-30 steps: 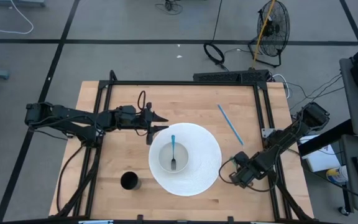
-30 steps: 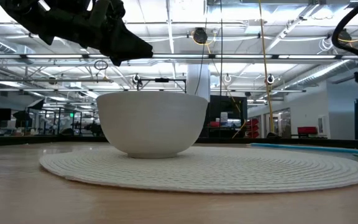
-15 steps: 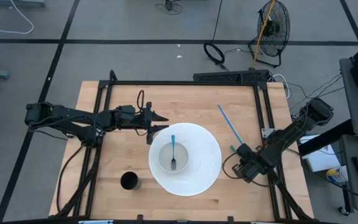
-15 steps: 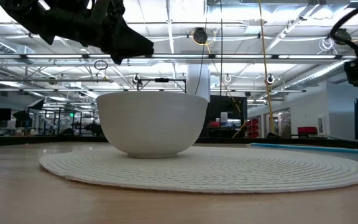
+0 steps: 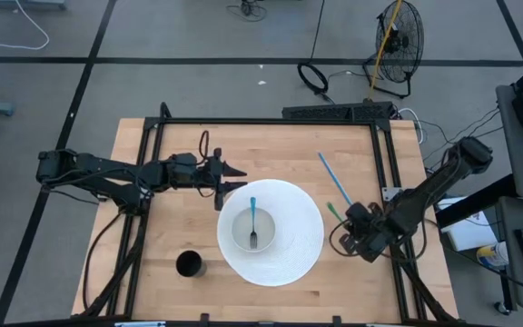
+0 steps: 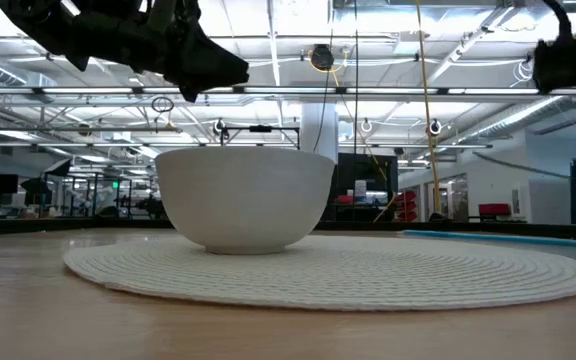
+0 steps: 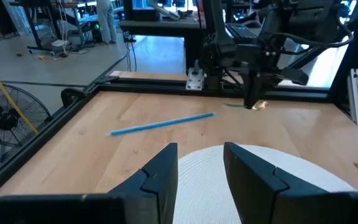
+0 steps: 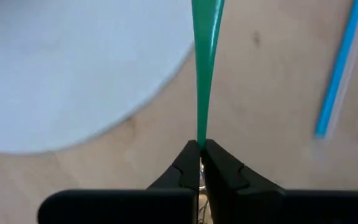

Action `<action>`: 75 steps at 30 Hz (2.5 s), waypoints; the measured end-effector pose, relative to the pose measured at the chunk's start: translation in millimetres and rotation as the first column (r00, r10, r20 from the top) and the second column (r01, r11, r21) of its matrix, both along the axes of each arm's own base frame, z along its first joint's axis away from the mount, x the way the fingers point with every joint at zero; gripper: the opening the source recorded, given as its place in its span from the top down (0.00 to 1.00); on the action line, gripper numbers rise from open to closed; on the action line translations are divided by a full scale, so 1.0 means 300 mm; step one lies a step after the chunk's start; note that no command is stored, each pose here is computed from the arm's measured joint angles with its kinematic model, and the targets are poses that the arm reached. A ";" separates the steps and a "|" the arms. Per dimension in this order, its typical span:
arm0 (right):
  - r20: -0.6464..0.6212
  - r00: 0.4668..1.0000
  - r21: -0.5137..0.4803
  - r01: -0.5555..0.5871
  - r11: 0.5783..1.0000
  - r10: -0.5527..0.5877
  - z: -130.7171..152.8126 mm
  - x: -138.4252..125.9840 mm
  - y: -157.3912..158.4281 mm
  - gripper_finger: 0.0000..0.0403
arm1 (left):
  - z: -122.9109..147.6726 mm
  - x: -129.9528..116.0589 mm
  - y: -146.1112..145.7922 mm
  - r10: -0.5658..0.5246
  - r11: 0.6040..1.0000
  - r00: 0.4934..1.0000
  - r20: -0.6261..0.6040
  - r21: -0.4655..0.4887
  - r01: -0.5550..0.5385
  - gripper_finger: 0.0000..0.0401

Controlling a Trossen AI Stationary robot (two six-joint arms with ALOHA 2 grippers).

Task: Pick & Place Utensil
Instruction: Put the green spoon into the white bowl to the left of the blue fork

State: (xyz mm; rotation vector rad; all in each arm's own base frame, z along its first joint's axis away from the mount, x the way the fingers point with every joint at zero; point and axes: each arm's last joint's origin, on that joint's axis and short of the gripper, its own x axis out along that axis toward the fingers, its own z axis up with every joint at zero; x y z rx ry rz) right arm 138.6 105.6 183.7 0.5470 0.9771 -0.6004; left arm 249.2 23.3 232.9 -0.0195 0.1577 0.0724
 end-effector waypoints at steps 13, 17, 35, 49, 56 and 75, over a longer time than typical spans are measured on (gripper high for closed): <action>0.315 0.904 -0.386 -0.155 0.909 0.288 0.116 0.122 -0.043 1.00 | 0.041 0.005 -0.020 -0.111 0.992 0.985 0.130 -0.038 0.117 0.66; 0.369 0.838 -0.503 -0.185 0.844 0.403 0.169 0.183 -0.055 1.00 | 0.040 0.015 -0.045 -0.147 0.987 0.977 0.154 -0.041 0.155 0.66; 0.431 0.637 -0.695 -0.217 0.685 0.639 0.223 0.364 -0.123 1.00 | 0.004 0.167 -0.084 -0.188 0.980 0.943 0.275 -0.006 0.198 0.61; 0.434 0.652 -0.709 -0.178 0.682 0.621 0.171 0.440 -0.169 1.00 | 0.000 0.296 -0.086 -0.193 0.978 0.954 0.231 -0.034 0.206 0.40; 0.436 0.644 -0.720 -0.168 0.673 0.628 0.169 0.448 -0.170 1.00 | 0.009 0.296 -0.083 -0.173 0.981 0.952 0.252 -0.038 0.188 0.38; 0.433 0.647 -0.713 -0.180 0.678 0.628 0.153 0.459 -0.180 1.00 | 0.013 0.296 -0.080 -0.139 0.989 0.955 0.263 -0.020 0.150 0.76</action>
